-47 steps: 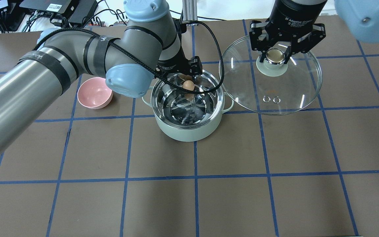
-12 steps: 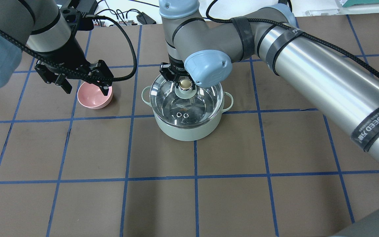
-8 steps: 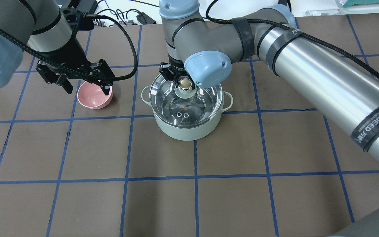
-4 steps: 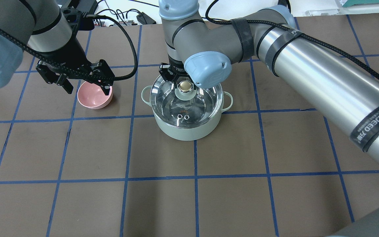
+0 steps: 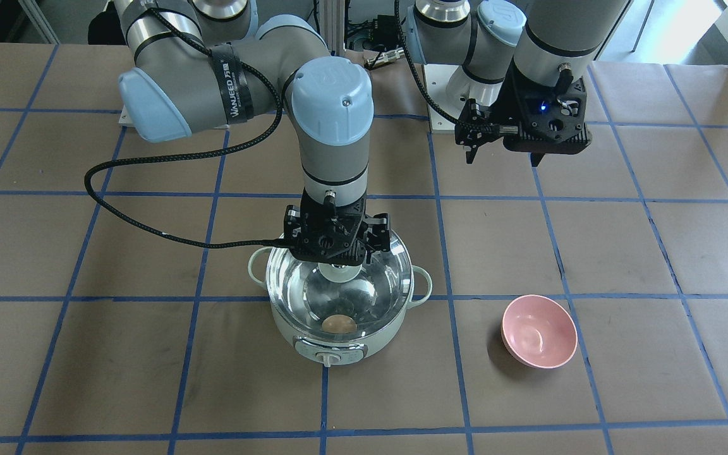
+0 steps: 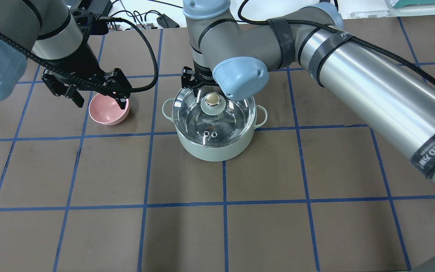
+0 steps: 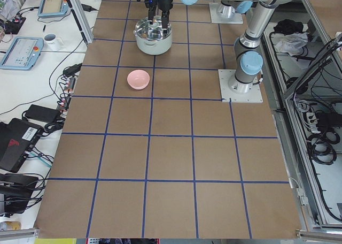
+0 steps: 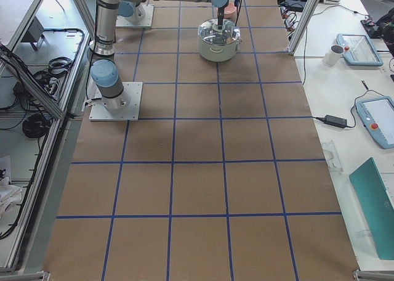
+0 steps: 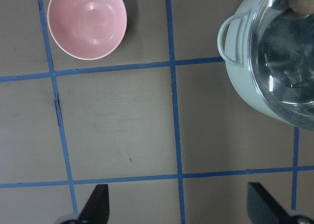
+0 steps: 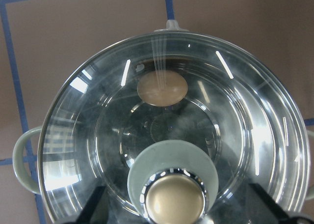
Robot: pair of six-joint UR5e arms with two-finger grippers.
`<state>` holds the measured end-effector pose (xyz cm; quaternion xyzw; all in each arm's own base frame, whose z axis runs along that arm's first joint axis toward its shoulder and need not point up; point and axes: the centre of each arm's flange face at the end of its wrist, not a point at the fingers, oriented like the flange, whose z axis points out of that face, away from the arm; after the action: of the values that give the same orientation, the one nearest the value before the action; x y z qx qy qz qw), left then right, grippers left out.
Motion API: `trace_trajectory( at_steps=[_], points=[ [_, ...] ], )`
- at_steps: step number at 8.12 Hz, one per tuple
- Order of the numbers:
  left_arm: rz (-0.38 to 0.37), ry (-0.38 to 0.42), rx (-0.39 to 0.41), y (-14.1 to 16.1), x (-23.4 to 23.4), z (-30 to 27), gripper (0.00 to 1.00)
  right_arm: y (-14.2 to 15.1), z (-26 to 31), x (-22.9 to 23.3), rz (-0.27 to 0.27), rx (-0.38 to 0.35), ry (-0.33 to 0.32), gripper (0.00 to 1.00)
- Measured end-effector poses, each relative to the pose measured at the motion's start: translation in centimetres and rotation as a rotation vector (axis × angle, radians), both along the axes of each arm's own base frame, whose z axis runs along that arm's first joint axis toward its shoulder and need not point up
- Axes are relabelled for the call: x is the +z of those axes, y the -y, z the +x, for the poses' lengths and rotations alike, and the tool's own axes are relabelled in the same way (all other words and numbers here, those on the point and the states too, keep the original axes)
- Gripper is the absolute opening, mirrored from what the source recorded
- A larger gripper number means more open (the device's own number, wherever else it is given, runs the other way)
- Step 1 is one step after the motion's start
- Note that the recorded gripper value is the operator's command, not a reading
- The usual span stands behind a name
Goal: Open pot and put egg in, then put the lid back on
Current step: 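Open the right gripper and raise it off the lid knob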
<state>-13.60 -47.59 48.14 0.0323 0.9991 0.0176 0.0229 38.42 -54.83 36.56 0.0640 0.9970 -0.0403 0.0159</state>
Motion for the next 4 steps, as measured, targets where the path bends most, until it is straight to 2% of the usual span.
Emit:
trace_trajectory(
  at_steps=[2, 4],
  points=[
    [0.001, 0.0, 0.0, 0.0, 0.0, 0.0, 1.0, -1.7, -1.6, 4.6, -0.024, -0.001, 0.007, 1.0],
    [0.002, 0.0, 0.0, 0.0, 0.0, 0.0, 1.0, -3.4, -6.0, 9.7, -0.011, -0.032, -0.006, 1.0]
  ],
)
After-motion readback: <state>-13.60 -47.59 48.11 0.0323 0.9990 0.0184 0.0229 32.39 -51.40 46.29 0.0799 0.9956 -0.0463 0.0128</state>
